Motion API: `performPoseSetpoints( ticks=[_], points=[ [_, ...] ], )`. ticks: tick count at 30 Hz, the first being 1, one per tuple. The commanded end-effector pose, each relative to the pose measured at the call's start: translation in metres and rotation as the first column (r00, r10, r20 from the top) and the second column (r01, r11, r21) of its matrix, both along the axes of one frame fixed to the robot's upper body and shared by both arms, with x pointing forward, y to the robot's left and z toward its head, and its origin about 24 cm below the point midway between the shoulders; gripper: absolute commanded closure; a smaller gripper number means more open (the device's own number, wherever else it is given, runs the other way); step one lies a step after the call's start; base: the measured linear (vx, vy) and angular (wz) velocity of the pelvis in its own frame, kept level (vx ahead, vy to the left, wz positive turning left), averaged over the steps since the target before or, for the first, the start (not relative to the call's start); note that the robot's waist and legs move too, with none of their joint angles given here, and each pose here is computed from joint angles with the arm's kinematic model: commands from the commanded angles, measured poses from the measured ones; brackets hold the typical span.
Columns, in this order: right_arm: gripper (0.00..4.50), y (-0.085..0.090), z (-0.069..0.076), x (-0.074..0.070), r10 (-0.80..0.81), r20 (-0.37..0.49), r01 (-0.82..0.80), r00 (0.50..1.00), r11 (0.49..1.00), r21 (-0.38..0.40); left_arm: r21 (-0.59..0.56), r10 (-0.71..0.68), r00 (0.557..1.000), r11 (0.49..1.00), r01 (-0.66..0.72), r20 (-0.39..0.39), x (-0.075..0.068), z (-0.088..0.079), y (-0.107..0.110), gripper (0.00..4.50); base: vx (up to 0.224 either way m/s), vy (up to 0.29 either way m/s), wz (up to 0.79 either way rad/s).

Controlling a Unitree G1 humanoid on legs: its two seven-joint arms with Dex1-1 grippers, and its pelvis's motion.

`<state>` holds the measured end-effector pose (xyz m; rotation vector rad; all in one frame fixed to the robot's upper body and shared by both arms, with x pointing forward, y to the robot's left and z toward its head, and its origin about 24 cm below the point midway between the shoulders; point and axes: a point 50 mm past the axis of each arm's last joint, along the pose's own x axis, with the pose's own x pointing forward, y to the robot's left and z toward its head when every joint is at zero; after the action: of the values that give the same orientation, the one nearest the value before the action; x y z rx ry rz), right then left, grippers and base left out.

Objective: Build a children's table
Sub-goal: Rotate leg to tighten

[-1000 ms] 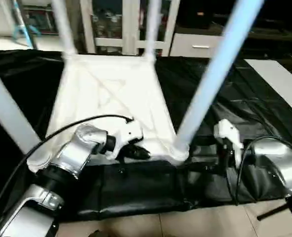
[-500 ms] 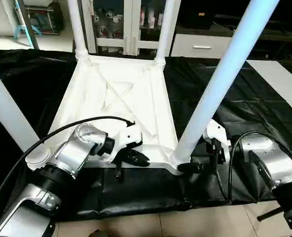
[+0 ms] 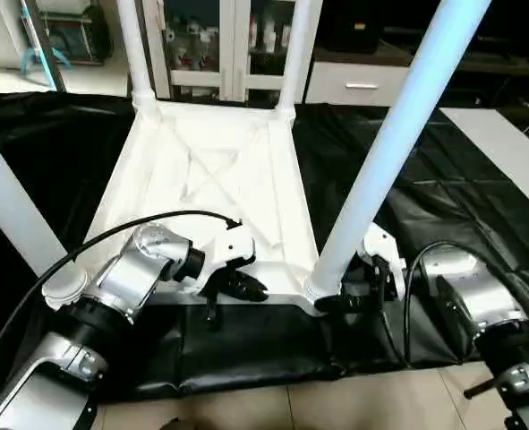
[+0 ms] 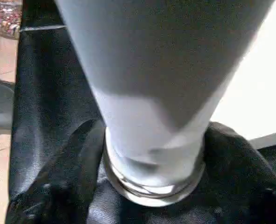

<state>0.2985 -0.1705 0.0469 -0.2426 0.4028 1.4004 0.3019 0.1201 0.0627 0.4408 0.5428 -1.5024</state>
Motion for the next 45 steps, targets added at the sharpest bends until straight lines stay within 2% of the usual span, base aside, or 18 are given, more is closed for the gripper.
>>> performPoseSetpoints(
  ticks=[1,5,16,17,19,20,21,23,25,27,30,33,34,35,37,39,42,45],
  points=[
    [1.5,0.004,0.002,0.003,0.016,0.009,-0.016,1.0,1.0,0.005,0.029,-0.067,0.998,0.997,0.067,-0.023,-0.004,-0.004,-0.008,4.5,0.0,0.0,0.0],
    [1.76,0.005,-0.001,0.002,0.023,-0.004,-0.023,1.0,1.0,0.011,0.033,-0.067,0.997,0.997,0.068,-0.028,-0.005,-0.004,-0.008,4.5,0.0,0.0,0.0],
    [1.8,0.008,-0.011,-0.002,0.038,-0.059,-0.036,0.998,0.999,0.028,0.038,-0.069,0.997,0.997,0.071,-0.046,-0.007,-0.004,-0.007,4.5,0.0,0.0,0.0],
    [1.8,0.009,-0.012,-0.001,0.019,-0.061,-0.016,0.998,0.999,0.044,0.038,-0.065,0.997,0.997,0.067,-0.048,-0.007,-0.005,-0.006,4.5,0.0,0.0,0.0],
    [1.8,0.014,-0.011,0.007,-0.151,-0.044,0.155,0.988,0.979,0.133,0.025,0.005,0.999,1.0,-0.003,-0.047,-0.006,-0.006,-0.003,4.5,0.0,0.0,0.0],
    [1.8,0.014,-0.011,0.007,-0.151,-0.044,0.155,0.988,0.979,0.133,0.025,0.005,0.999,1.0,-0.003,-0.047,-0.006,-0.006,-0.003,4.5,0.0,0.0,0.0],
    [1.8,0.017,-0.01,0.012,-0.254,-0.038,0.257,0.966,0.952,0.167,0.004,0.06,0.998,0.998,-0.06,-0.025,-0.003,-0.004,-0.004,4.5,0.0,0.0,0.0],
    [1.8,0.019,-0.011,0.014,-0.329,-0.055,0.334,0.943,0.922,0.195,-0.02,0.129,0.992,0.992,-0.128,0.009,0.003,-0.003,-0.006,4.5,0.0,0.0,0.0],
    [1.8,0.024,-0.012,0.017,-0.416,-0.061,0.418,0.907,0.877,0.237,-0.061,0.252,0.965,0.967,-0.248,0.068,0.015,-0.002,-0.011,4.5,0.0,0.0,0.0],
    [1.8,0.031,-0.014,0.019,-0.499,-0.104,0.507,0.86,0.817,0.274,-0.089,0.333,0.94,0.941,-0.327,0.073,0.021,-0.002,-0.017,4.5,0.0,0.0,0.0],
    [1.8,0.048,-0.019,0.026,-0.615,-0.118,0.621,0.779,0.734,0.273,-0.103,0.47,0.875,0.882,-0.46,0.117,0.033,-0.002,-0.027,4.5,0.0,0.0,0.0],
    [1.8,0.06,-0.024,0.036,-0.748,-0.008,0.734,0.663,0.649,0.199,-0.126,0.601,0.784,0.799,-0.587,0.155,0.045,-0.001,-0.035,4.5,0.0,0.0,0.0],
    [1.8,0.066,-0.026,0.04,-0.804,0.048,0.787,0.593,0.591,0.176,-0.145,0.643,0.742,0.766,-0.627,0.19,0.05,0.0,-0.04,4.5,0.0,0.0,0.0],
    [1.8,0.068,-0.026,0.042,-0.818,0.062,0.801,0.572,0.574,0.171,-0.151,0.654,0.73,0.756,-0.637,0.199,0.051,0.0,-0.042,4.5,0.0,0.0,0.0],
    [1.81,0.088,-0.024,0.041,-0.814,0.077,0.793,0.576,0.579,0.19,-0.195,0.693,0.678,0.72,-0.666,0.244,0.056,0.004,-0.051,4.5,0.0,0.0,0.0],
    [1.82,0.107,-0.021,0.038,-0.776,0.065,0.747,0.628,0.624,0.23,-0.23,0.719,0.638,0.694,-0.682,0.276,0.059,0.007,-0.057,4.5,0.0,0.0,0.0],
    [1.82,0.112,-0.018,0.036,-0.763,0.055,0.727,0.644,0.633,0.268,-0.245,0.725,0.622,0.687,-0.684,0.297,0.06,0.009,-0.059,4.5,0.0,0.0,0.0],
    [1.82,0.11,-0.013,0.038,-0.767,0.004,0.722,0.641,0.605,0.336,-0.256,0.732,0.613,0.68,-0.687,0.298,0.061,0.009,-0.057,4.5,0.0,0.0,0.0]
  ],
)
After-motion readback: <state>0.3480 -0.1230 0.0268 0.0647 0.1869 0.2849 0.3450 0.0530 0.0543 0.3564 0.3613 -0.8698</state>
